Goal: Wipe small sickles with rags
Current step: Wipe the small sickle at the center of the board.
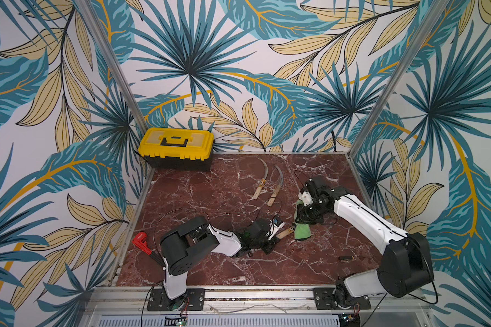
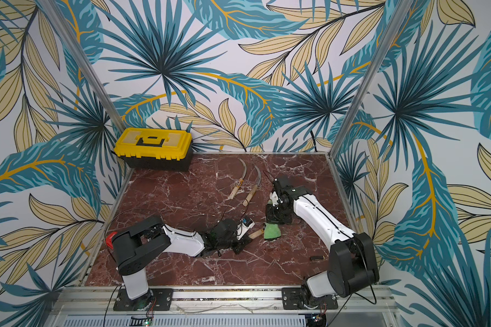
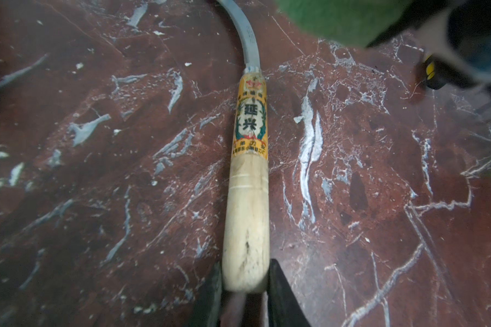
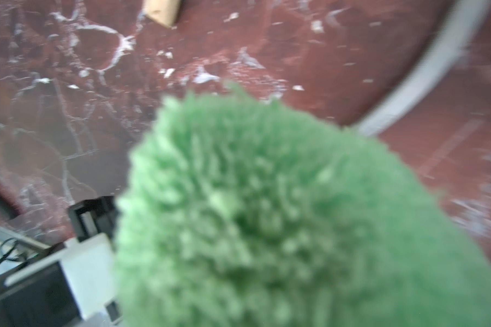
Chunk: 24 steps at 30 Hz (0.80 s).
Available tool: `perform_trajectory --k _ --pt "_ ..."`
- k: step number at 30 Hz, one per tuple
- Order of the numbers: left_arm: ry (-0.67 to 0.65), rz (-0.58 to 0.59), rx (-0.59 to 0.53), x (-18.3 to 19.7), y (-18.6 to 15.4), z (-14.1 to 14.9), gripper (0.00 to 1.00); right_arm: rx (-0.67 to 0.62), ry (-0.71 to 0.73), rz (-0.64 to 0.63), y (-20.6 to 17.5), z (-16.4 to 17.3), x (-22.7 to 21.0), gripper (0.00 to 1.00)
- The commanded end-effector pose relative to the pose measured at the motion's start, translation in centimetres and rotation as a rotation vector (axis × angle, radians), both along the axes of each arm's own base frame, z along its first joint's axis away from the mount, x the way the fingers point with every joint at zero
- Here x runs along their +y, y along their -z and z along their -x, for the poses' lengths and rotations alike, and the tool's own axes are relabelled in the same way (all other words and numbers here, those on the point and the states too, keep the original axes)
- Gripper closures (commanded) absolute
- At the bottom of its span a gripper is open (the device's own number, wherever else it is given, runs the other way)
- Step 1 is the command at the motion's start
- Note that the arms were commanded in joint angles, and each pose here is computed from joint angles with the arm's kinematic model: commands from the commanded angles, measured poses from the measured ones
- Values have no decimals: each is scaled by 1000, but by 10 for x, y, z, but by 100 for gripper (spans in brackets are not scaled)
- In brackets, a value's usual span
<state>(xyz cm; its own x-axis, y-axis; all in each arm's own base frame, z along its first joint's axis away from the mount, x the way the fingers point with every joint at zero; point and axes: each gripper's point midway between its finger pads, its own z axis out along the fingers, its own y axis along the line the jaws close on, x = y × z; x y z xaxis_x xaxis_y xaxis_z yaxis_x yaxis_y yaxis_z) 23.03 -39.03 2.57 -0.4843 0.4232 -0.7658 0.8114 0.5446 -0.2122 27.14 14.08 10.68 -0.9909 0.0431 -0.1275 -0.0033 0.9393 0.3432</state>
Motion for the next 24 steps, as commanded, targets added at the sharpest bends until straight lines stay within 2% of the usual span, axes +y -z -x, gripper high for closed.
perform_trajectory --k 1,7,13,18,24 --pt "-5 -87 76 17 33 15 100 33 1 -143 14 1 30 86" --pt "-17 -78 76 15 33 16 100 87 -18 -193 40 10 47 87" --pt "-22 -65 82 10 34 17 100 137 -23 -176 66 17 53 88" --pt "-23 -64 84 10 35 18 100 205 12 -58 95 23 38 91" --pt "-38 -83 74 19 37 18 100 248 64 173 114 30 0 93"
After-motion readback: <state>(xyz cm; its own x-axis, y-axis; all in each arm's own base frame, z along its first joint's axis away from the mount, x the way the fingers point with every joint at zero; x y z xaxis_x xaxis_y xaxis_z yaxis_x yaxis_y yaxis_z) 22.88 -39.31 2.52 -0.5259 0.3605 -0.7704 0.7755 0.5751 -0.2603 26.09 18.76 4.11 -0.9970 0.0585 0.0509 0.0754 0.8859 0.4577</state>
